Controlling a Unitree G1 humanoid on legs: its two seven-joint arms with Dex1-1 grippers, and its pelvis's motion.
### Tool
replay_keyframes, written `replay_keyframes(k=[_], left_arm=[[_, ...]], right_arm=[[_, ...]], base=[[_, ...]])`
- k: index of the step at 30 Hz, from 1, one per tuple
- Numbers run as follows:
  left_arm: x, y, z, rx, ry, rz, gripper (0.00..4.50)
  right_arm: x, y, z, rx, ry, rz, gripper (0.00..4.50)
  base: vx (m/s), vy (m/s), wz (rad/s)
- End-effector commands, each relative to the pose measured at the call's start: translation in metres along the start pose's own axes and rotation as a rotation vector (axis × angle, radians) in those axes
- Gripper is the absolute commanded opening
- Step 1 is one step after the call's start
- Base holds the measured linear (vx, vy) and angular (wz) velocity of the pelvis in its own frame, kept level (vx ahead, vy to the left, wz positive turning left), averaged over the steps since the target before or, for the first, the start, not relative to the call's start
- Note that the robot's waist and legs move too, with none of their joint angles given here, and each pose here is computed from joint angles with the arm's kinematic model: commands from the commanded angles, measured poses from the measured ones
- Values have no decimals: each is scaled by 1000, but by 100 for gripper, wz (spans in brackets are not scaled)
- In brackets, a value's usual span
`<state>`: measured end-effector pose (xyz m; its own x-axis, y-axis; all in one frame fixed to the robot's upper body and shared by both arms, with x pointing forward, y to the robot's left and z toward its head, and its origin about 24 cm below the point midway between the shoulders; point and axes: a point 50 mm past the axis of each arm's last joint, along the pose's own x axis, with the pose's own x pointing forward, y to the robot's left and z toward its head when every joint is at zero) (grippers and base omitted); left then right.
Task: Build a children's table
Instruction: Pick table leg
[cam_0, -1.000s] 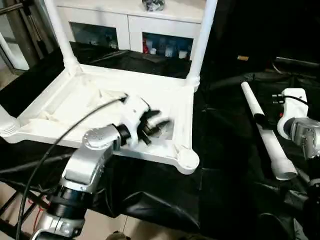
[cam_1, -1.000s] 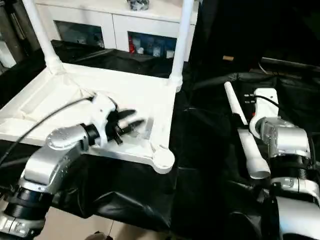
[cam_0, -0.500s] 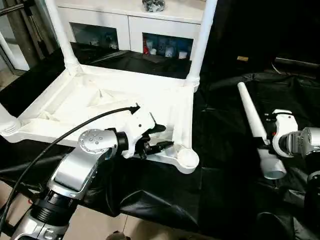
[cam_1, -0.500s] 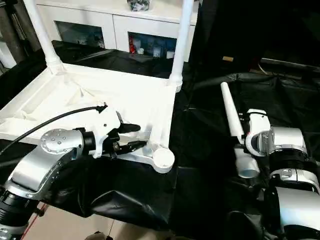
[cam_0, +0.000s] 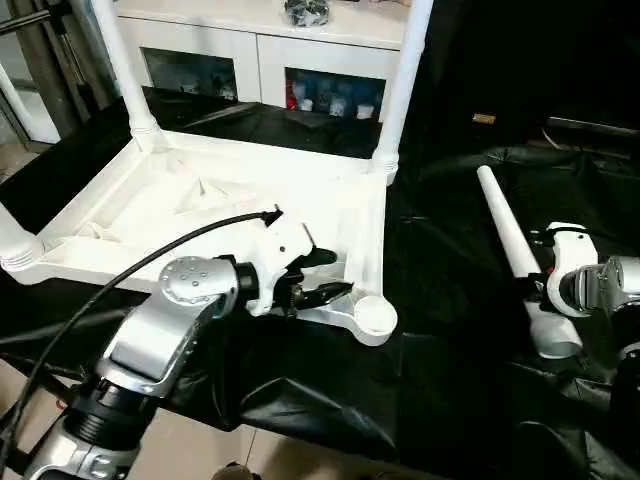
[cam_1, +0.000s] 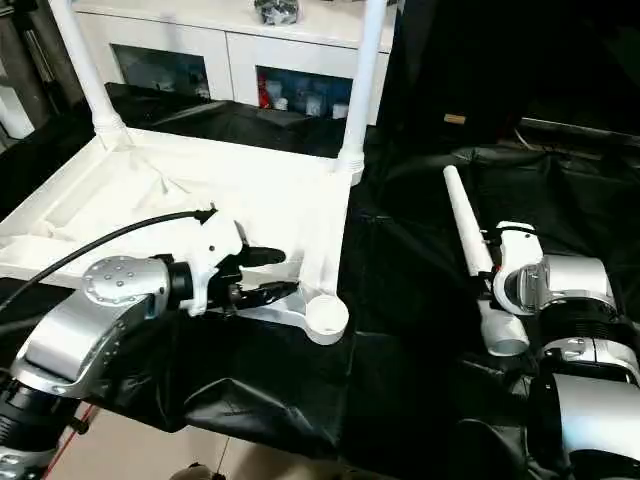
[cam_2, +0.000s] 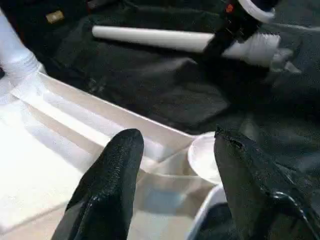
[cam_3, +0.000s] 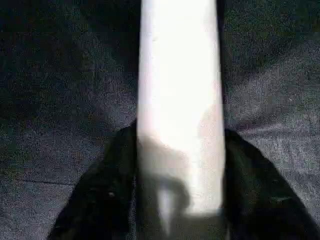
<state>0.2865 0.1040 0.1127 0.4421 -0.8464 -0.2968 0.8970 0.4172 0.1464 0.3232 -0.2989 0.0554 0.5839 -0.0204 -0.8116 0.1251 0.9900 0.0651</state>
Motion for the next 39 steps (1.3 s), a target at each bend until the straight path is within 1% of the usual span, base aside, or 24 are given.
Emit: replay_keyframes(k=[1,4,6,9,10,11,12,13,14,16,17,19,20,23,26,27,30,31,32,33,34,35,36,39], left_arm=[[-2,8,8,18,-30,37,264],[4,16,11,9,-63,98,264],[6,18,12,3,-70,113,264],[9,23,15,-16,-88,149,264],[12,29,24,-55,-141,184,264],[12,29,24,-55,-141,184,264],[14,34,34,-103,-202,201,264],[16,36,37,-124,-225,206,264],[18,37,42,-150,-252,207,264],[22,41,49,-225,-300,210,264],[23,42,52,-248,-314,210,264],[30,43,65,-386,-406,156,264],[30,43,65,-386,-406,156,264],[34,42,78,-504,-484,71,264],[36,45,88,-562,-542,49,264],[37,47,93,-593,-570,44,264],[38,50,98,-627,-586,31,264],[38,50,100,-655,-595,14,264],[38,50,100,-660,-595,11,264],[38,48,100,-685,-596,-12,264],[38,47,99,-696,-590,-21,264],[38,47,99,-696,-590,-21,264],[39,46,96,-711,-567,-24,264],[42,46,88,-740,-518,3,264]], right_arm=[[-1,0,3,29,-24,11,222],[-2,7,8,99,-90,81,196],[-1,9,8,110,-97,98,185],[1,15,8,126,-125,132,184],[-2,24,17,161,-263,217,184],[-2,24,17,161,-263,217,184],[-11,34,32,203,-445,333,184],[-16,38,38,212,-530,381,184],[-24,43,46,214,-650,454,184],[-42,55,53,194,-843,594,184],[-47,59,54,194,-879,643,184],[-70,78,51,224,-982,901,183],[-70,78,51,224,-982,901,183],[-86,94,43,205,-1036,1091,183],[-89,111,32,110,-993,1191,183],[-88,120,26,60,-951,1224,183],[-83,128,21,10,-899,1233,183],[-80,135,18,-31,-862,1233,183],[-80,136,17,-37,-856,1233,183],[-77,144,15,-81,-820,1232,183],[-76,146,13,-103,-804,1236,183],[-76,146,13,-103,-804,1236,183],[-75,151,10,-140,-779,1249,183],[-73,158,7,-195,-748,1255,183]], base=[[0,0,0],[0,0,0],[0,0,0],[0,0,0],[0,0,0],[0,0,0],[0,0,0],[0,0,0],[0,0,0],[0,0,0],[0,0,0],[0,0,0],[0,0,0],[0,0,0],[0,0,0],[0,0,0],[0,0,0],[0,0,0],[0,0,0],[0,0,0],[0,0,0],[0,0,0],[0,0,0],[0,0,0]])
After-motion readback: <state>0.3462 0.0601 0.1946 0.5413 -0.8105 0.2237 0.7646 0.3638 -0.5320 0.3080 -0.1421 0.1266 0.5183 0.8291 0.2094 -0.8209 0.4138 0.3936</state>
